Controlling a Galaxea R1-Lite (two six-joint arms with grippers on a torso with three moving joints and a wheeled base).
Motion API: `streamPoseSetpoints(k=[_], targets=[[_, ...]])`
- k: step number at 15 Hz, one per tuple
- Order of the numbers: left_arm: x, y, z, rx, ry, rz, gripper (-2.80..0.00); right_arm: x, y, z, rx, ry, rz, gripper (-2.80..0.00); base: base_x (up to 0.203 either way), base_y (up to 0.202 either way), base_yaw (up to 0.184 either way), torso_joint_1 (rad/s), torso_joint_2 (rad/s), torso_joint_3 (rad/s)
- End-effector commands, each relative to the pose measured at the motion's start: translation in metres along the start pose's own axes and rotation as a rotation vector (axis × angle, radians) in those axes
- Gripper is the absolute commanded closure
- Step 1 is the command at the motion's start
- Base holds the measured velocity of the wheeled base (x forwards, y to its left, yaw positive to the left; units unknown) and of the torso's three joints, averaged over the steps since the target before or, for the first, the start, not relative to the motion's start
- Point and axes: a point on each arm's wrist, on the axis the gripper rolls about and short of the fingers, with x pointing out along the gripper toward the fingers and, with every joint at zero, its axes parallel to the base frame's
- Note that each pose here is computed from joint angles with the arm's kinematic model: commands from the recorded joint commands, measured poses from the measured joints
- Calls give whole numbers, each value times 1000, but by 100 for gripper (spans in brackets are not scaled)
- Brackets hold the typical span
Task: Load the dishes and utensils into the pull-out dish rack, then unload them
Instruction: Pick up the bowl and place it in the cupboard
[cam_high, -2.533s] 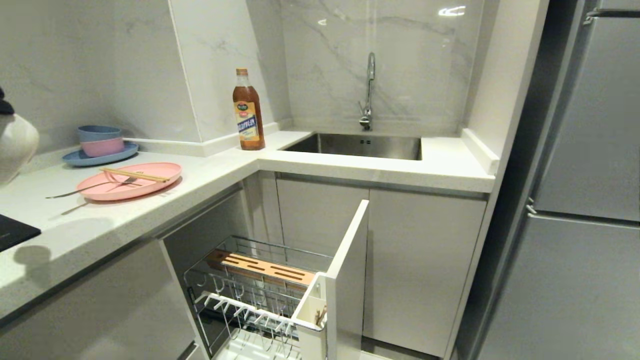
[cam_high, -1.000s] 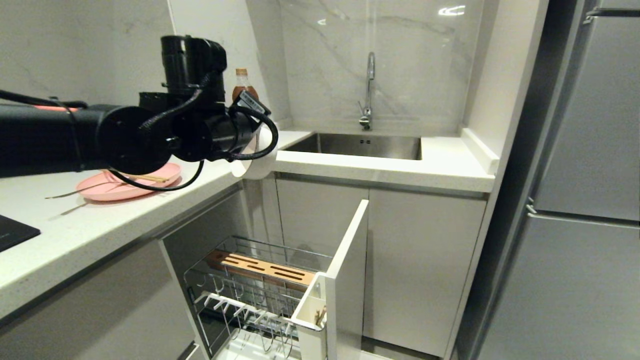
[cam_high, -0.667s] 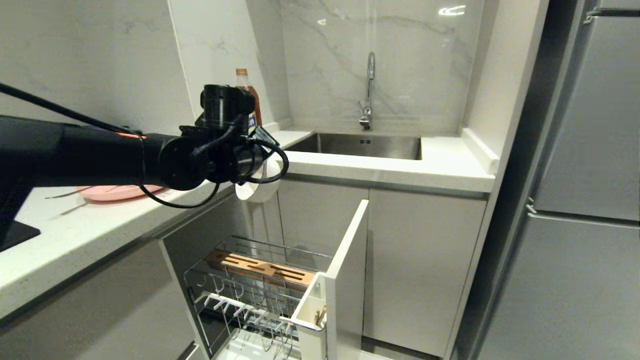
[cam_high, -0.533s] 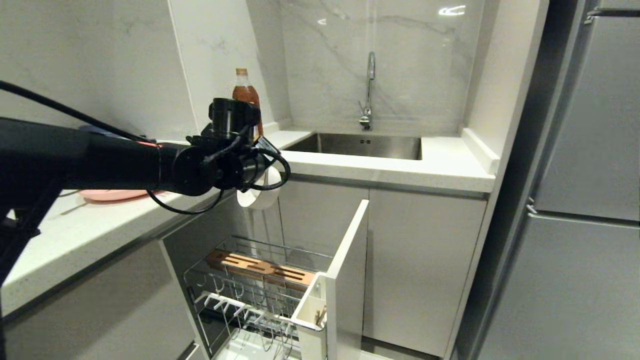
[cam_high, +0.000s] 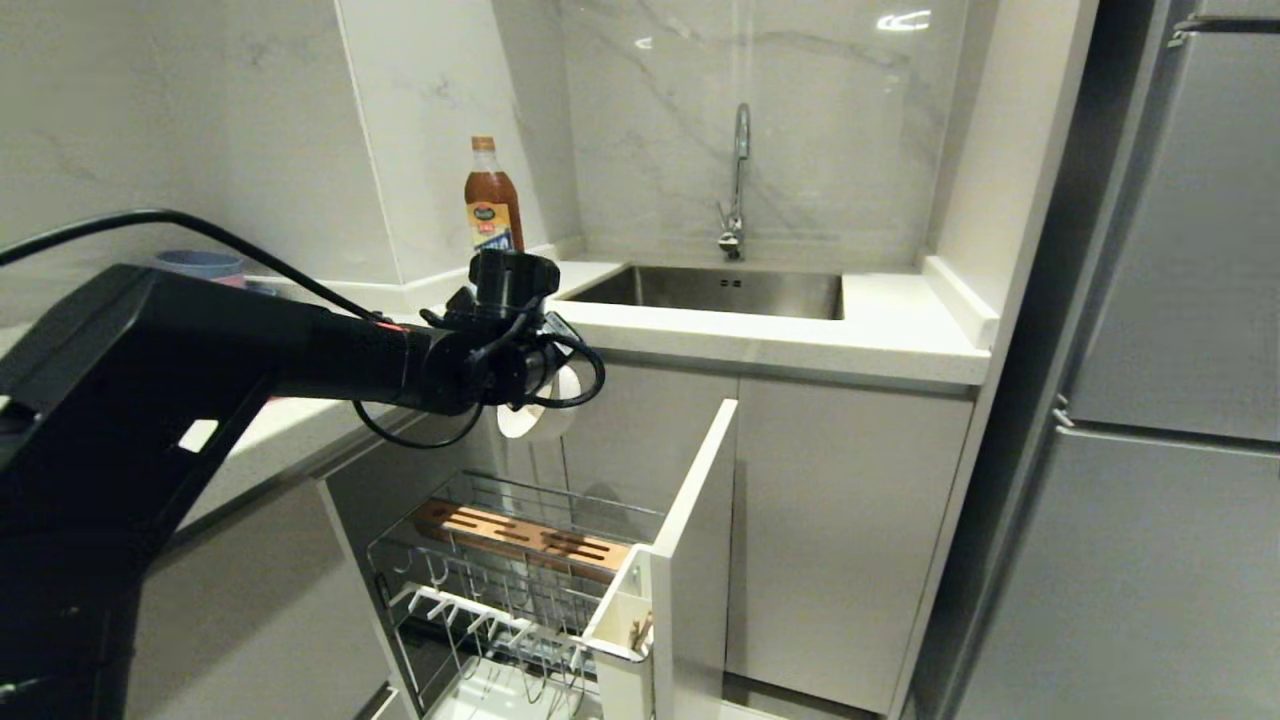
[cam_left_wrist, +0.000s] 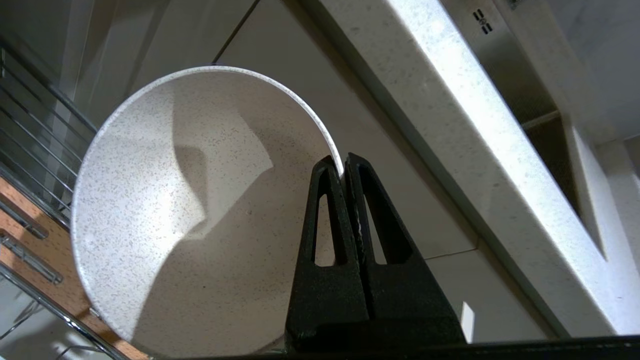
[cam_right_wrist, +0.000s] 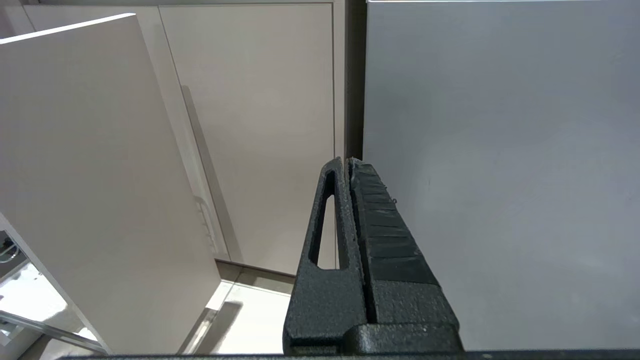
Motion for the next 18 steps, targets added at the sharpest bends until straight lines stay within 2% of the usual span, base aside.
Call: streamPoseSetpoints(k=[1,6,10,15,18], targets=[[6,3,-4,-2,4,14,0,0,0,-1,0,2,0,0,0,0,0,0,0,0],[11,6,-8,3,15,27,0,0,0,-1,-1,3,0,0,0,0,0,0,0,0],[15,8,-11,5,17,31,0,0,0,-1,0,3,-1,0,0,0,0,4,2,-131],[11,11,-7,-66,15,46,0,0,0,0,0,2,-1,0,0,0,0,3,1,-195],[5,14,-5,-77,16,53,0,0,0,0,0,2,0,0,0,0,0,1,6,-198]])
